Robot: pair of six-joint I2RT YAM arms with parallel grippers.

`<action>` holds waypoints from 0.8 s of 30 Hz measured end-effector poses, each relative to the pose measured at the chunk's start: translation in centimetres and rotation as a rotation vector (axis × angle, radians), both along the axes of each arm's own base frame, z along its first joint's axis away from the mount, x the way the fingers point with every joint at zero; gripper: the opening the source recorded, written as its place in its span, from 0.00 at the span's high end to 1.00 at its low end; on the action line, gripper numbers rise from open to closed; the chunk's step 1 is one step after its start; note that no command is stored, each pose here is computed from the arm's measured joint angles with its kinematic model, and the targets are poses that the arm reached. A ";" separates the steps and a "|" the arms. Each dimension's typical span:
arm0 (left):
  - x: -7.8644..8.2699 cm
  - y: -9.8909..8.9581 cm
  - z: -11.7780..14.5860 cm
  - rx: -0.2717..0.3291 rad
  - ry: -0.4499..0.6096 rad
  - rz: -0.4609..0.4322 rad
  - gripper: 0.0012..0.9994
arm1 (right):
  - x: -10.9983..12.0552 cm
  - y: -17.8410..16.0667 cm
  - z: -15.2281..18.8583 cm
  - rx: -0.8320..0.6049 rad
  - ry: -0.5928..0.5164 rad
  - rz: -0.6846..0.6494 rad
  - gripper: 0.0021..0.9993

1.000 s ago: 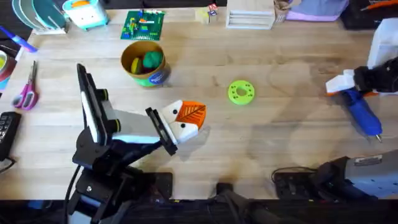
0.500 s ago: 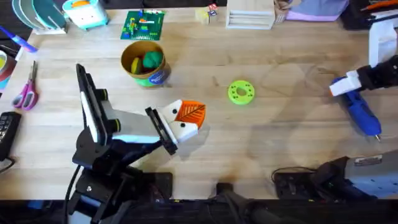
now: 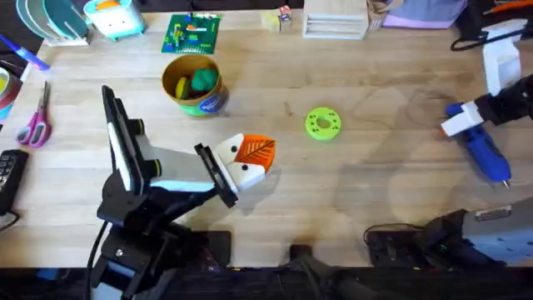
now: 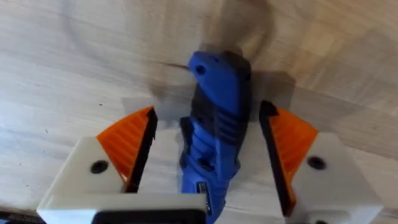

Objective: Pick up the gripper from the table and insert it into the empty holder that is missing its gripper. Then pick up a screw, insert it into the mounting hole, and use the screwdriver to tighten it. Finally, clean up the table by picking up the vegetable and placing it into the bucket.

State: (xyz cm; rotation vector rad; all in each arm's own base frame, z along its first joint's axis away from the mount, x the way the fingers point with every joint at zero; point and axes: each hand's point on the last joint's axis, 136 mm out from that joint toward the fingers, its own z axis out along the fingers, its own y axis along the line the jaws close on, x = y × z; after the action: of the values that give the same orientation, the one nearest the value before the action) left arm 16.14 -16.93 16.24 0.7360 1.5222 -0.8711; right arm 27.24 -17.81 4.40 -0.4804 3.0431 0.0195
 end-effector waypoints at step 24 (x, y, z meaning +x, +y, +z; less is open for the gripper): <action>0.0 0.0 0.0 0.000 0.000 0.000 0.99 | 0.1 -0.7 -0.8 -0.019 0.024 0.031 0.45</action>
State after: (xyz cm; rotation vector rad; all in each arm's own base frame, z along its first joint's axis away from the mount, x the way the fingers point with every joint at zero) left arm 16.14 -16.93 16.24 0.7357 1.5224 -0.8710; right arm 27.35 -18.48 3.56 -0.5332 3.0612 -0.0018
